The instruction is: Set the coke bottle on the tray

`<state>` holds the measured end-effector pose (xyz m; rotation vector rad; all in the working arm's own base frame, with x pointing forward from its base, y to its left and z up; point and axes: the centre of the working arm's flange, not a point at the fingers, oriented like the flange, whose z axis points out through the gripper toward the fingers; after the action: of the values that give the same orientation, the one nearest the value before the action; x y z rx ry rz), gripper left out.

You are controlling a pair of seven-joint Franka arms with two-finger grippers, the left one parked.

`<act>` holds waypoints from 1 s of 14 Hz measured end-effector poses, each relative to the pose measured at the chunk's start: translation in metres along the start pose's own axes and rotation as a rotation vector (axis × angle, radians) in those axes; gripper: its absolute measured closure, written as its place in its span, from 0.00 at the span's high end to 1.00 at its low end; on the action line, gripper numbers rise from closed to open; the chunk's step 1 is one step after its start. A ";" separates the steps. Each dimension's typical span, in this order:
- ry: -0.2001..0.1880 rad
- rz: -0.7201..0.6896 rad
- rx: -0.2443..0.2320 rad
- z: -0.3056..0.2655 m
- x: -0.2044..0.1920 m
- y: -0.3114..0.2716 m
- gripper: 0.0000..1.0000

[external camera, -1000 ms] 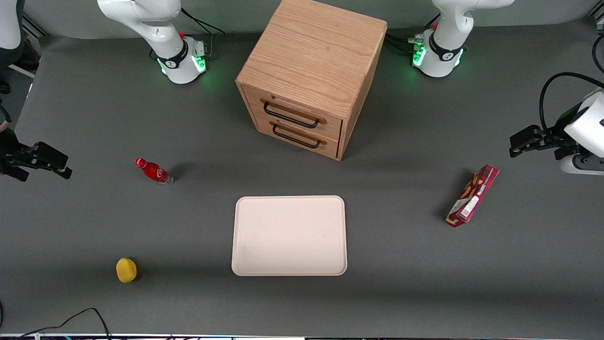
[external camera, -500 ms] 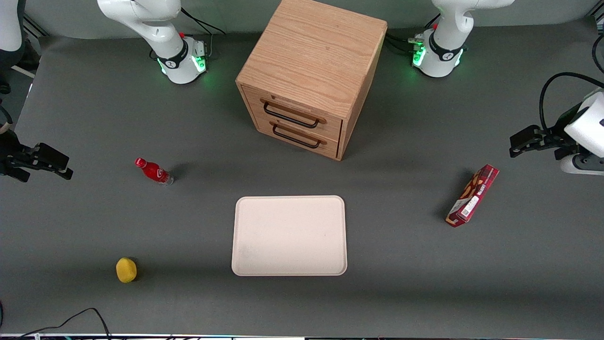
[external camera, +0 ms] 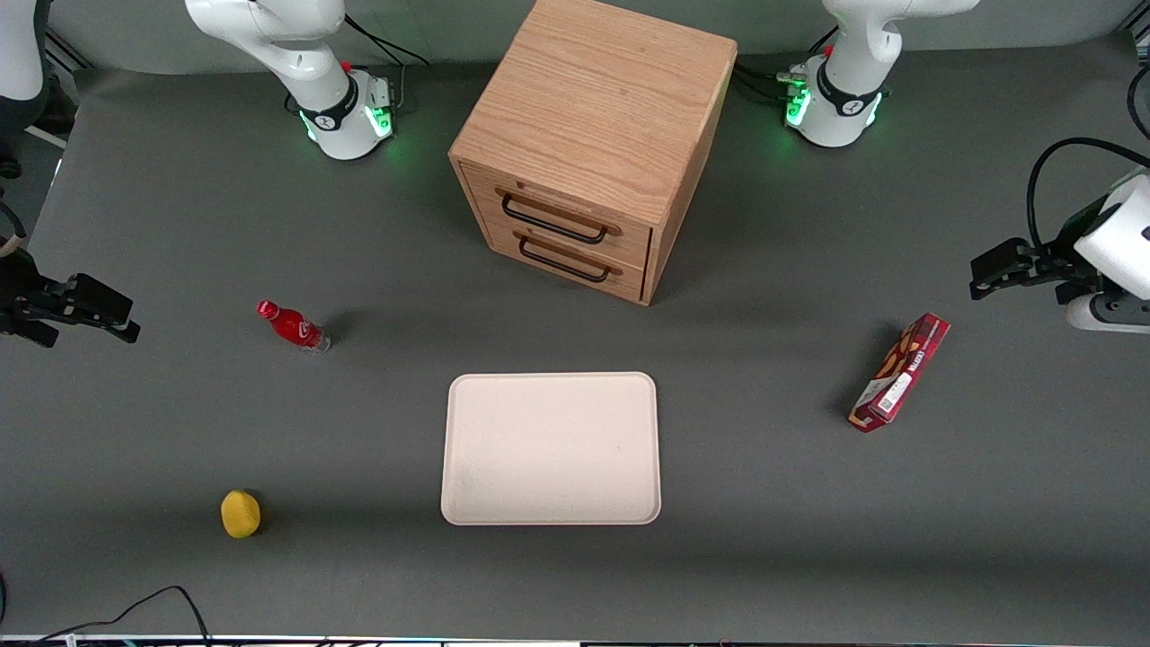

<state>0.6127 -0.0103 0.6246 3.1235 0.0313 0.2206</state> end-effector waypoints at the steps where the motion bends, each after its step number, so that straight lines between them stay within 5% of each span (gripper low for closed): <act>1: 0.000 0.000 0.000 0.000 0.000 0.000 1.00; 14: -0.027 0.000 0.001 0.005 -0.001 0.000 1.00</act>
<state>0.6120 -0.0104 0.6191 3.1270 0.0311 0.1779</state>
